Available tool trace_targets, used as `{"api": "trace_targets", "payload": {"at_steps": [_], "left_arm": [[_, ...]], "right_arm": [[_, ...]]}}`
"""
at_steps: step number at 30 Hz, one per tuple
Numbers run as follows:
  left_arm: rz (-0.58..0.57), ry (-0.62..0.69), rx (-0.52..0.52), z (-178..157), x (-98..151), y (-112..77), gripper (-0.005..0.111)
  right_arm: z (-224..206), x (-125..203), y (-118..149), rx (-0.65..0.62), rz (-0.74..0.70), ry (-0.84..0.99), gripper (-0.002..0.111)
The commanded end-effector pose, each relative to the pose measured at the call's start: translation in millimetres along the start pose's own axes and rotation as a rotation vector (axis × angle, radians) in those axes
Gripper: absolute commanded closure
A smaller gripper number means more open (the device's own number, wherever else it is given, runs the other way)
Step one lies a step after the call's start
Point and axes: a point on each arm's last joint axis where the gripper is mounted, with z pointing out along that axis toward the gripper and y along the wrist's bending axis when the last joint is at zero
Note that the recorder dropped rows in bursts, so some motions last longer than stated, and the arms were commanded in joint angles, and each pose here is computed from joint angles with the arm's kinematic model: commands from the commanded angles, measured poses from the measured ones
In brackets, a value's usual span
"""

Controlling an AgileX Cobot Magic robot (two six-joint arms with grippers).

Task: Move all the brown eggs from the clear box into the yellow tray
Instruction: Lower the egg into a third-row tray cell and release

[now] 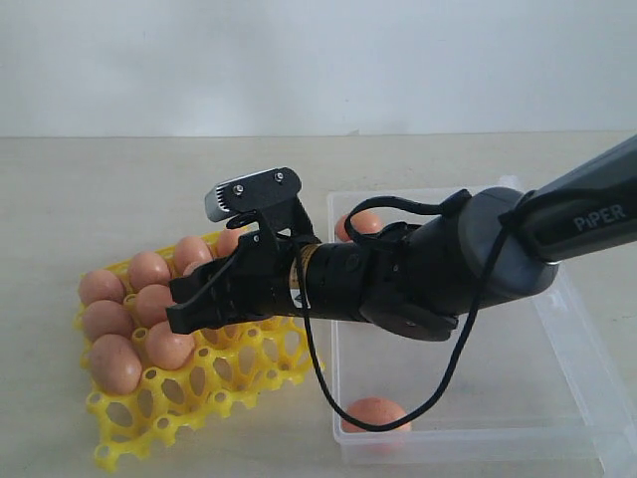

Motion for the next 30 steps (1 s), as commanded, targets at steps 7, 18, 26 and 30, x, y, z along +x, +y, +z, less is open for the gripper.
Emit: {"api": "trace_targets", "payload": {"at_steps": [7, 18, 26, 30], "left_arm": [[0.002, -0.005, -0.002, 0.0, 0.3, 0.1, 0.103], [0.002, -0.005, -0.002, 0.0, 0.3, 0.1, 0.103], [0.002, -0.005, -0.002, 0.0, 0.3, 0.1, 0.103], [0.002, -0.005, -0.002, 0.0, 0.3, 0.1, 0.103]], "right_arm": [[-0.3, -3.2, 2.2, -0.016, -0.017, -0.014, 0.108], [0.0, 0.3, 5.1, -0.051, -0.069, 0.018, 0.098], [6.7, 13.1, 0.8, -0.046, -0.018, 0.057, 0.065], [7.8, 15.4, 0.0, -0.044, 0.012, 0.064, 0.053]]}}
